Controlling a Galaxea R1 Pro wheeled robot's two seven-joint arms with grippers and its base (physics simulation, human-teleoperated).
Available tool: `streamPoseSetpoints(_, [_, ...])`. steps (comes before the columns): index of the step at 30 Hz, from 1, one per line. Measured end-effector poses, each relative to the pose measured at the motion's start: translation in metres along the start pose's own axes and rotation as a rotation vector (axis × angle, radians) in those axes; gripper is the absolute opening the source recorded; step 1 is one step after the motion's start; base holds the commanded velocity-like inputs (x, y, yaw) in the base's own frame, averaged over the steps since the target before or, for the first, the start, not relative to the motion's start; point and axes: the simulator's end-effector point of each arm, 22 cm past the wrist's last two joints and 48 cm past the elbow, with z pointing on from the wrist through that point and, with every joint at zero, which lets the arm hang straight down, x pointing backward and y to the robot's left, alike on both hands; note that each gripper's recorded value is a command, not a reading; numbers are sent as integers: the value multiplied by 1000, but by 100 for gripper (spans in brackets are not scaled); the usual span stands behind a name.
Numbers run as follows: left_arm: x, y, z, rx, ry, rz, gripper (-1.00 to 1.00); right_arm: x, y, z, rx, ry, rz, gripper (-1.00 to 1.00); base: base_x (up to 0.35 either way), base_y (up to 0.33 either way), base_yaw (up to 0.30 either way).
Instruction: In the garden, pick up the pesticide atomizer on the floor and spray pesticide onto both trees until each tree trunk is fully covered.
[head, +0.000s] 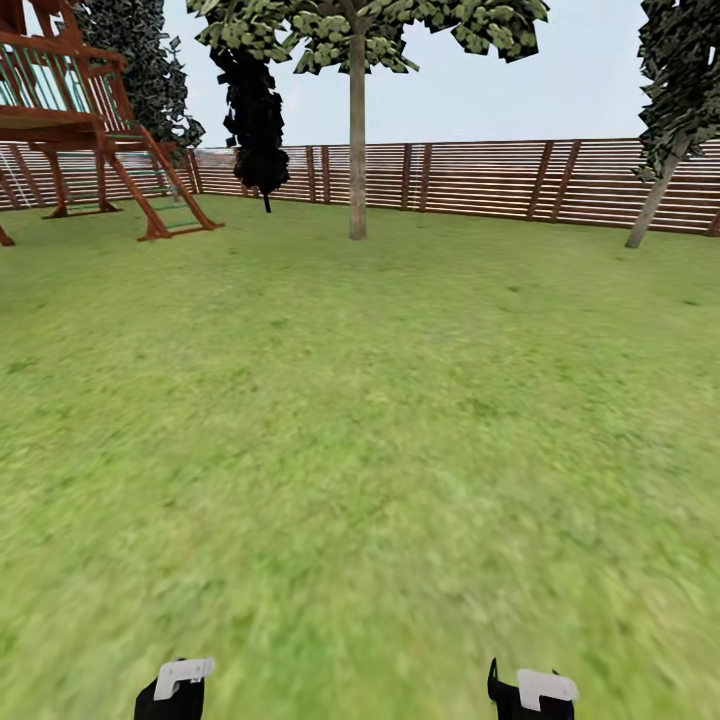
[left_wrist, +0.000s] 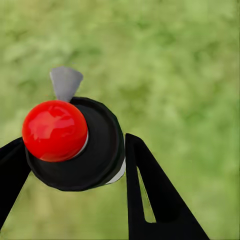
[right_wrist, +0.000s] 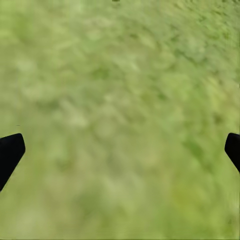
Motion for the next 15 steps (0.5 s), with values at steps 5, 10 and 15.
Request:
streamPoseSetpoints(5, [0,0,0,0,1,0,-100,0,0,0,0,0,0,100,340,0,0])
streamPoseSetpoints(10, [0,0,0,-1,0,0,-100,0,0,0,0,0,0,100,340,0,0])
streamPoseSetpoints(15, [0,0,0,0,0,0,-100,0,0,0,0,0,0,100,340,0,0])
